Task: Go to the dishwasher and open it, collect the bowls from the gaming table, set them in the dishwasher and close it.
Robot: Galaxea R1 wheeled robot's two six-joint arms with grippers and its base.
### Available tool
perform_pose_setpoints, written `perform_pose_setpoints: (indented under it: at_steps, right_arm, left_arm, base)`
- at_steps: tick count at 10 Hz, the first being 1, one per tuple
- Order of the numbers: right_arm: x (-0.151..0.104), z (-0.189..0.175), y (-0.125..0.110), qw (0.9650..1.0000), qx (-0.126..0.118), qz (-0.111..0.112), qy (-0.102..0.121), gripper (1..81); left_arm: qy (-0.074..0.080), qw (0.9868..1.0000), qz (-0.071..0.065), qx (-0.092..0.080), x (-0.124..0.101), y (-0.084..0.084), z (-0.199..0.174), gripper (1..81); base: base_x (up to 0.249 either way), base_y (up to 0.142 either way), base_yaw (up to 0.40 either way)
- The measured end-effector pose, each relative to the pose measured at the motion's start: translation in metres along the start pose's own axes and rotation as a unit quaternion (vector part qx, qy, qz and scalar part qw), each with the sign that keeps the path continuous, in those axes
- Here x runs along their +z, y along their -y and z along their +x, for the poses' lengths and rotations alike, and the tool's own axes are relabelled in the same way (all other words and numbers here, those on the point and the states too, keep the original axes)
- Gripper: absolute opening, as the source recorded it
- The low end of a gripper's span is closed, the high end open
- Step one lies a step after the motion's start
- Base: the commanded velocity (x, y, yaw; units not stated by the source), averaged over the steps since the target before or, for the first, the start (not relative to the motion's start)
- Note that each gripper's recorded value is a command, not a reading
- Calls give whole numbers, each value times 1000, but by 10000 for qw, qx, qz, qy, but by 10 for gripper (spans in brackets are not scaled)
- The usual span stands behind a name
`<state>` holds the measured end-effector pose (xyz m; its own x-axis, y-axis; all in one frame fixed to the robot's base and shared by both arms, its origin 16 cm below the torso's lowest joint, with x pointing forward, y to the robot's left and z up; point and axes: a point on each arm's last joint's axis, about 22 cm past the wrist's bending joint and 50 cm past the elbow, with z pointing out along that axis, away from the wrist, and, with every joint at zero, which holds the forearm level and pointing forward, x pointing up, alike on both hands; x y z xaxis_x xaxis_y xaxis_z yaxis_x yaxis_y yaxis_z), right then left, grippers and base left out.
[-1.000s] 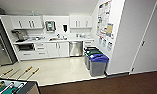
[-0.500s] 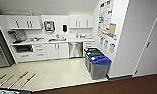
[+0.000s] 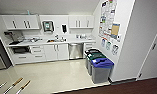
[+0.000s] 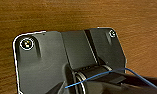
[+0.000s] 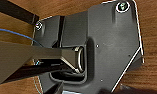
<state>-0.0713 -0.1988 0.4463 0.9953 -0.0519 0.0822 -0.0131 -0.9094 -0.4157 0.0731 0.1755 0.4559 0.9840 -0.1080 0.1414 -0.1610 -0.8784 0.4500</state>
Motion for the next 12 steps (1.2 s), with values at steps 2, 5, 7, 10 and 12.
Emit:
perform_pose_setpoints:
  at_steps: [2, 5, 7, 10, 12]
  right_arm:
    - [0, 4, 0, 10000, -12, -2, -19, 811]
    - [0, 4, -1, 10000, -12, -5, -15, 811]
    - [0, 4, -2, 10000, -12, -10, -12, 811]
    - [0, 3, -2, 10000, -13, -17, -12, 811]
    - [-1, 4, -4, 10000, -14, -30, -12, 811]
  left_arm:
    - [4, 10000, 9, 0, -1, 1, 0, 811]
    - [-1, 10000, 4, 0, 0, 0, 0, 811]
    - [4, 10000, 11, 0, 0, 1, 0, 811]
    - [2, 10000, 30, 2, -1, 3, 0, 811]
    - [6, 10000, 28, 0, 0, 3, 0, 811]
  base:
    - [255, 0, 0]
    - [255, 0, 0]
    - [255, 0, 0]
    - [253, 0, 0]
    - [248, 0, 0]
